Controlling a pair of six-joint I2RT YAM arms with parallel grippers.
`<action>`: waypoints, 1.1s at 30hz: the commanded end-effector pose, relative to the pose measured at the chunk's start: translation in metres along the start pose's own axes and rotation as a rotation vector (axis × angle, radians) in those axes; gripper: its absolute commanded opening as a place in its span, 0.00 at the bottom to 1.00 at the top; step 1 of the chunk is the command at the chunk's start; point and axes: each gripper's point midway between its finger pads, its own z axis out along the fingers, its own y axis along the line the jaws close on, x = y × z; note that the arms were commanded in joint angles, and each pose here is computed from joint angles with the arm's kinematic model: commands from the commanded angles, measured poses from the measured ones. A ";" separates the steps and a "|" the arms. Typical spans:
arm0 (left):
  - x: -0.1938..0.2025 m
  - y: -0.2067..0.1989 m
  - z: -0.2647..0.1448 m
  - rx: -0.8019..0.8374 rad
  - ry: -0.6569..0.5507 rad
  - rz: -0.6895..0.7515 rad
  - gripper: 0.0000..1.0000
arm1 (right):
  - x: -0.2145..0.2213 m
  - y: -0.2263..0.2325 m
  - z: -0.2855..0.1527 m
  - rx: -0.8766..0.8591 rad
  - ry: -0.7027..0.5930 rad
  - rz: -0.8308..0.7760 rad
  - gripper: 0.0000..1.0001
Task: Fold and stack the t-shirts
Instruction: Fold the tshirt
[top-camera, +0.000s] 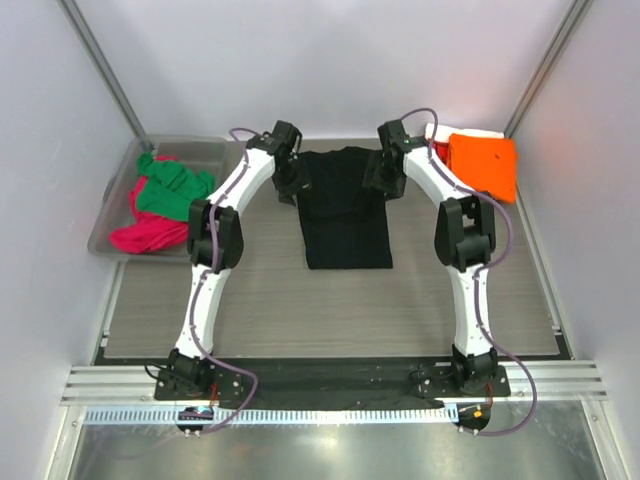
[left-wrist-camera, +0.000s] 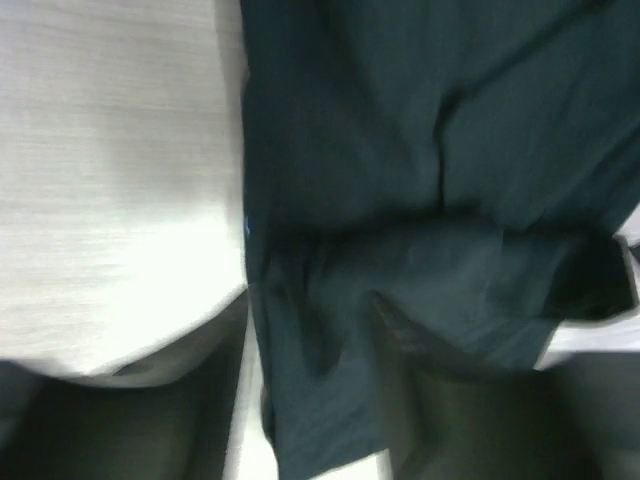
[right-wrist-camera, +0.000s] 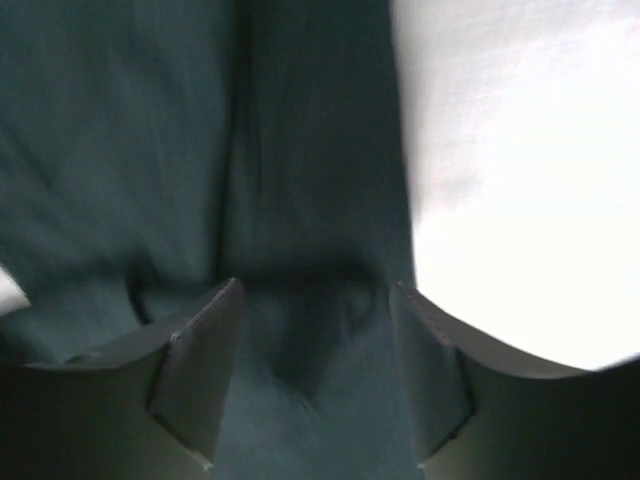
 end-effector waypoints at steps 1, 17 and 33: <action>-0.038 -0.003 -0.022 0.120 0.019 -0.091 0.57 | -0.067 0.009 -0.029 -0.044 -0.107 0.065 0.68; 0.060 0.028 -0.096 0.101 -0.033 0.014 0.65 | 0.072 0.076 -0.067 -0.191 -0.011 -0.107 0.66; 0.147 0.098 -0.144 0.041 -0.085 0.071 0.64 | 0.080 0.085 0.003 -0.099 0.060 -0.163 0.64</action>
